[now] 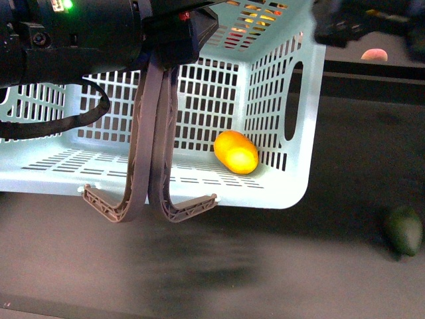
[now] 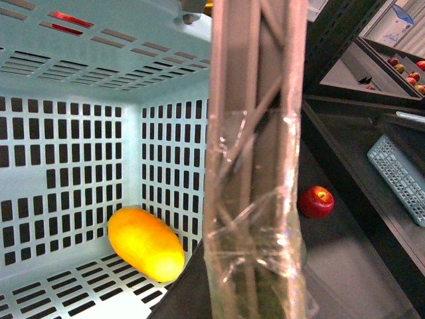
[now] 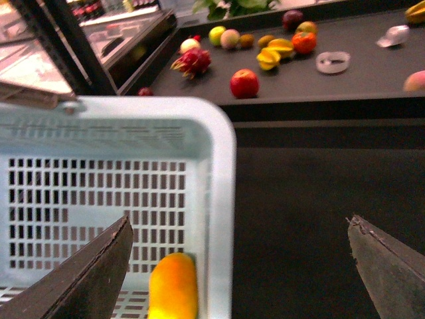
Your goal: Pick mango with right arm and hold basket with left
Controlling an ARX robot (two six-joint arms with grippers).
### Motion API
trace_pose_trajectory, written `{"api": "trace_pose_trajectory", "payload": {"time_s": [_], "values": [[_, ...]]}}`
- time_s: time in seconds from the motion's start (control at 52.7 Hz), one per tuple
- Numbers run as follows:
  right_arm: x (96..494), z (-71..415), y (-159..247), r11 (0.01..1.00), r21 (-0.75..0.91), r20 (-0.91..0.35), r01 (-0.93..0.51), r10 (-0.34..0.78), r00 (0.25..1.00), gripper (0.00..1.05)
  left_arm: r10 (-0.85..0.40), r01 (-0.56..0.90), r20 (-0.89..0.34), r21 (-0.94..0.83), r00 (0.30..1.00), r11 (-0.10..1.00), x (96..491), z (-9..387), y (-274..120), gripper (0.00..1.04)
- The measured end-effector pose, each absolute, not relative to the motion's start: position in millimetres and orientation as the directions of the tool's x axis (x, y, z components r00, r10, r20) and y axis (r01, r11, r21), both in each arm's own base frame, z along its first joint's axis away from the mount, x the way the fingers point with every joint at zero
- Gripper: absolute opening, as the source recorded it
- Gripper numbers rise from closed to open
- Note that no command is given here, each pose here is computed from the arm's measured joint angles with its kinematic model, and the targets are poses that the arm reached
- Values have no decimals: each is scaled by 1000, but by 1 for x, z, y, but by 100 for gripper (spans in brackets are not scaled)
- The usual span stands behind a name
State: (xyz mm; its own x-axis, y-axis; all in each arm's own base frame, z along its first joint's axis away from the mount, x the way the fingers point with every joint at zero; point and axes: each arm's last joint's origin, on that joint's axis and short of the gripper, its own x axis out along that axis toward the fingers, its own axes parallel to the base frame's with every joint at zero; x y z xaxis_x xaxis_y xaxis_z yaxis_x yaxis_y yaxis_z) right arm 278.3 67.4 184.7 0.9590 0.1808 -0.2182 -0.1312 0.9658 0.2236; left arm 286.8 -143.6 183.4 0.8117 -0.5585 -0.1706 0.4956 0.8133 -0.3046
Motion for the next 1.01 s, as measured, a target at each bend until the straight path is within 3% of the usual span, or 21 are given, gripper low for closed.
{"api": "trace_pose_trajectory", "payload": {"time_s": [0.285,0.588,0.91,1.005], "values": [[220,190,18,970,241,-212,33,19,977,97,-564,501,-170,-306,808,810,287,183,-144,9],[160,176,9,962,219,-239,163,-109,965,97,-565,501,-170,-306,808,809,287,183,-144,9],[155,174,10,963,217,-236,160,-107,966,97,-562,498,-171,-306,810,811,287,183,-144,9],[153,170,4,987,161,-100,23,-7,995,83,-563,500,-170,-306,809,810,287,183,-144,9]]}}
